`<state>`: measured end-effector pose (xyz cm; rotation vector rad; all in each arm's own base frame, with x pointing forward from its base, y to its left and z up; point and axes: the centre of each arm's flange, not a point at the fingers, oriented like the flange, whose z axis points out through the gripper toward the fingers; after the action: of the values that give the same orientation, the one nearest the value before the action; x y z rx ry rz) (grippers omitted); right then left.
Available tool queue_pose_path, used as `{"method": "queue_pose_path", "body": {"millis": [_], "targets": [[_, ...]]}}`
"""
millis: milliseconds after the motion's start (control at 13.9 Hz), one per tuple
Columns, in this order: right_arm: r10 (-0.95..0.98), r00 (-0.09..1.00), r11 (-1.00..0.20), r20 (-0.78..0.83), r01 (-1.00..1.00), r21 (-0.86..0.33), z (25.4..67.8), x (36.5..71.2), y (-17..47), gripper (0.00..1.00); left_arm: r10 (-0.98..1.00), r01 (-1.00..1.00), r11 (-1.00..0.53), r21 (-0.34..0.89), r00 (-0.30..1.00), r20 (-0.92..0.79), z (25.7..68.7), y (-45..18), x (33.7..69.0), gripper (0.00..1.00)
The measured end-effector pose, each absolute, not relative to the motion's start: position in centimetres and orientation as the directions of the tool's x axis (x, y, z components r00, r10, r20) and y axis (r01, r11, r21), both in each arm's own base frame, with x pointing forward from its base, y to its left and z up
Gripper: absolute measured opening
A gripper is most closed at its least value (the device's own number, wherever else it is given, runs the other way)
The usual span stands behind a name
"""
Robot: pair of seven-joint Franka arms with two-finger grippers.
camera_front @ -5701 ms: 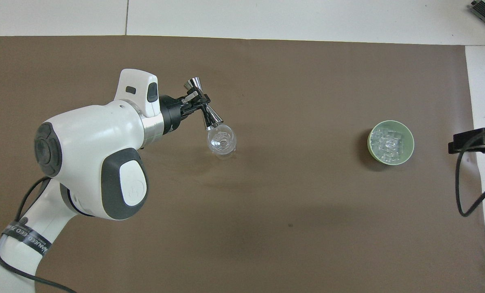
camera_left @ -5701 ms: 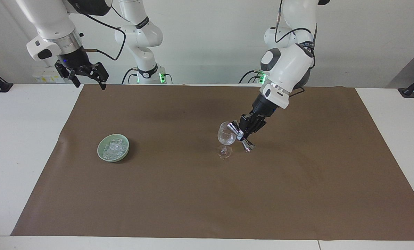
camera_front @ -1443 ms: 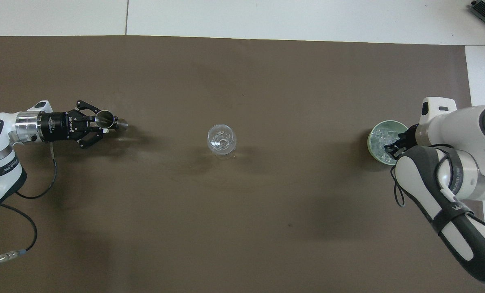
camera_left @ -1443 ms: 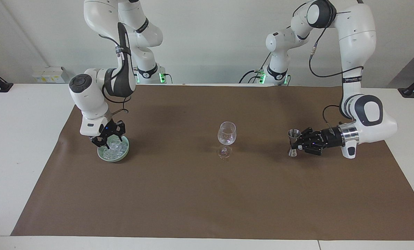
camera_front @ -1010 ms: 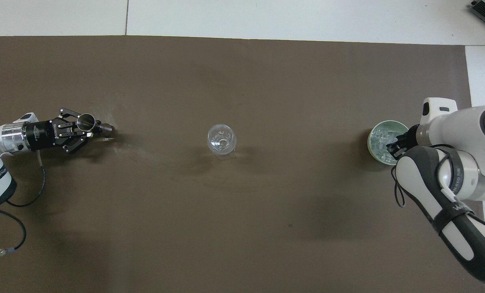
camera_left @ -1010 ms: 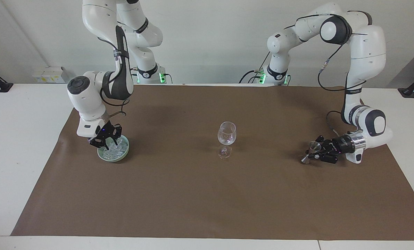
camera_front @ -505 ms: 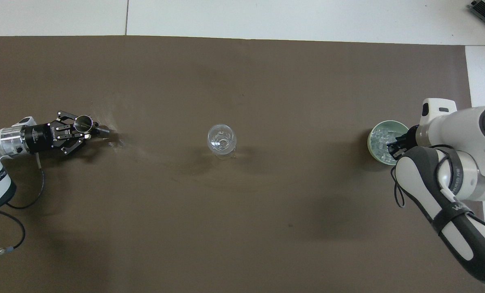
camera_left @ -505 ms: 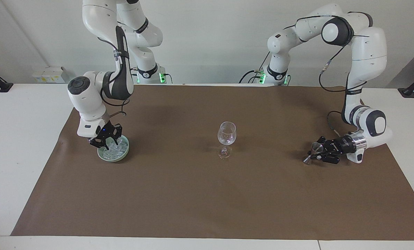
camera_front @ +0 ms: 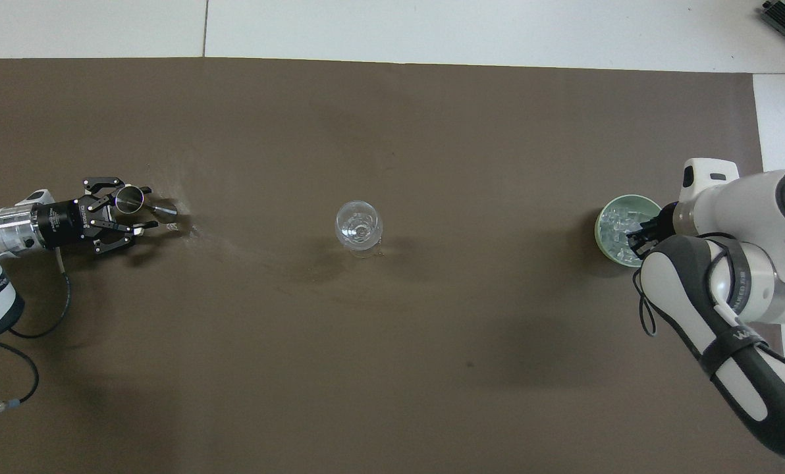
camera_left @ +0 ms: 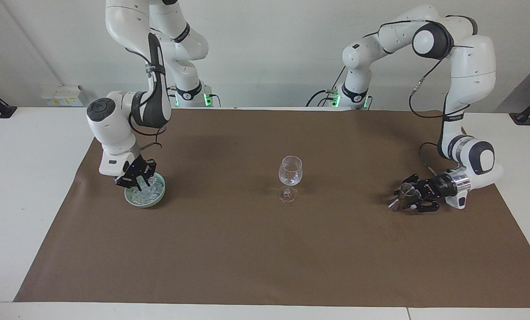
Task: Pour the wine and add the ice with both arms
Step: 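Lower the silver bottle onto the table and open the left gripper, then lift the green ice cup with the right gripper toward the wine glass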
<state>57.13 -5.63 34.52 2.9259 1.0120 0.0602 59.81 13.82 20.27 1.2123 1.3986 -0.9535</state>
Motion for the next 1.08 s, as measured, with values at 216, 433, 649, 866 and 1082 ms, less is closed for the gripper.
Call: {"method": "queue_pose_path", "body": {"millis": [216, 433, 649, 866, 1082], "targets": [[0.582, 0.813, -0.813, 0.004, 0.581, 0.036, 36.3, 57.6, -5.6, 0.26, 0.216, 0.985, 0.153, 0.079, 0.045, -0.975, 20.5, 14.1, 59.9, 1.00], [0.537, 0.843, -0.843, -0.004, 0.537, 0.027, 38.5, 57.7, -5.2, 0.26, 0.299, 0.988, 0.075, 0.137, 0.108, -0.948, 22.4, 15.3, 60.5, 1.00], [0.508, 0.861, -0.861, 0.000, 0.508, 0.026, 40.3, 57.7, -4.3, 0.26, 0.392, 0.953, -0.068, 0.296, 0.298, -0.870, 25.8, 16.4, 60.4, 1.00], [0.415, 0.910, -0.910, 0.008, 0.415, 0.022, 42.6, 57.3, -1.1, 0.26, 0.427, 0.824, -0.359, 0.439, 0.563, -0.707, 28.2, 16.9, 59.4, 1.00], [0.268, 0.963, -0.963, 0.042, 0.267, 0.020, 46.3, 57.1, 4.3, 0.26, 0.392, 0.696, -0.548, 0.463, 0.703, -0.593, 30.5, 15.6, 59.6, 1.00]]}}
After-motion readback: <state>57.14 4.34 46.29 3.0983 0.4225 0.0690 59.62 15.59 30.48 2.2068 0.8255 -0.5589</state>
